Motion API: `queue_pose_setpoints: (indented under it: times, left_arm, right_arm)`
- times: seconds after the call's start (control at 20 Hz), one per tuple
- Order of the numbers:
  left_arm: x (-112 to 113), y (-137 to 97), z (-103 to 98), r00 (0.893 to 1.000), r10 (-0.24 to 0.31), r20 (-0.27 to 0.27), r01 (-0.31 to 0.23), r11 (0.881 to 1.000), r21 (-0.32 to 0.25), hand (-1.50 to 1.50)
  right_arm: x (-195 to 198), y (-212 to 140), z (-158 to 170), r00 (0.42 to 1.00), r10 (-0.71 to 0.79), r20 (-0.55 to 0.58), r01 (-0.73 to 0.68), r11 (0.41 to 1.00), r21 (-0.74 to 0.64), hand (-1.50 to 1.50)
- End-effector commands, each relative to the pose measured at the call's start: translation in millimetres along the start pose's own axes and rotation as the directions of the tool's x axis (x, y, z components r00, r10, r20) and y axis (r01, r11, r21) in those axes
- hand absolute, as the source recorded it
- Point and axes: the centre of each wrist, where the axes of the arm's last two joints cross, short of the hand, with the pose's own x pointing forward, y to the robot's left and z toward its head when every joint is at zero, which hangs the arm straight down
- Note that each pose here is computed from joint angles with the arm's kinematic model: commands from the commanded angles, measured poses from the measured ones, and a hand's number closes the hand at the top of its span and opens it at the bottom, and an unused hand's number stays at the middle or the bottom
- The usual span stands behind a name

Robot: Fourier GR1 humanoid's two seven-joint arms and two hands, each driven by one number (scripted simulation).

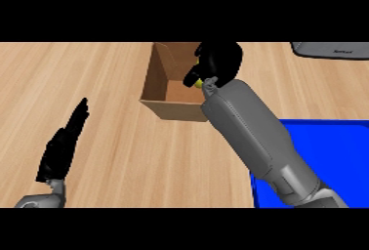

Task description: Pick the pear from the tray and place it in the cardboard box

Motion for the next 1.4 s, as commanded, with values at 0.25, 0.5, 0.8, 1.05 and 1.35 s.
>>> queue_pose_setpoints:
  times: [0.25,0.5,0.8,1.05,1.35]
  left_arm:
    - [-2,10,-3,1.000,-0.008,-0.005,0.008,1.000,0.020,0.00]
    - [1,-2,2,1.000,-0.002,-0.009,0.002,1.000,-0.011,0.00]
    - [-4,10,6,1.000,-0.006,-0.023,0.007,1.000,0.017,0.00]
    - [-12,26,8,0.999,0.004,-0.054,-0.001,0.998,0.063,0.00]
    - [-20,23,23,0.998,0.001,-0.070,0.005,0.996,0.091,0.00]
  right_arm:
    - [-3,17,-28,0.974,-0.212,-0.082,0.207,0.976,-0.074,-1.50]
    - [-6,15,-25,0.890,-0.455,-0.017,0.431,0.854,-0.291,-1.50]
    - [-18,6,-25,0.760,-0.648,0.047,0.613,0.692,-0.381,-1.50]
    - [-42,-5,-25,0.698,-0.710,0.096,0.665,0.591,-0.457,-1.50]
    - [-109,-22,-10,0.683,-0.725,0.081,0.638,0.540,-0.548,-1.50]
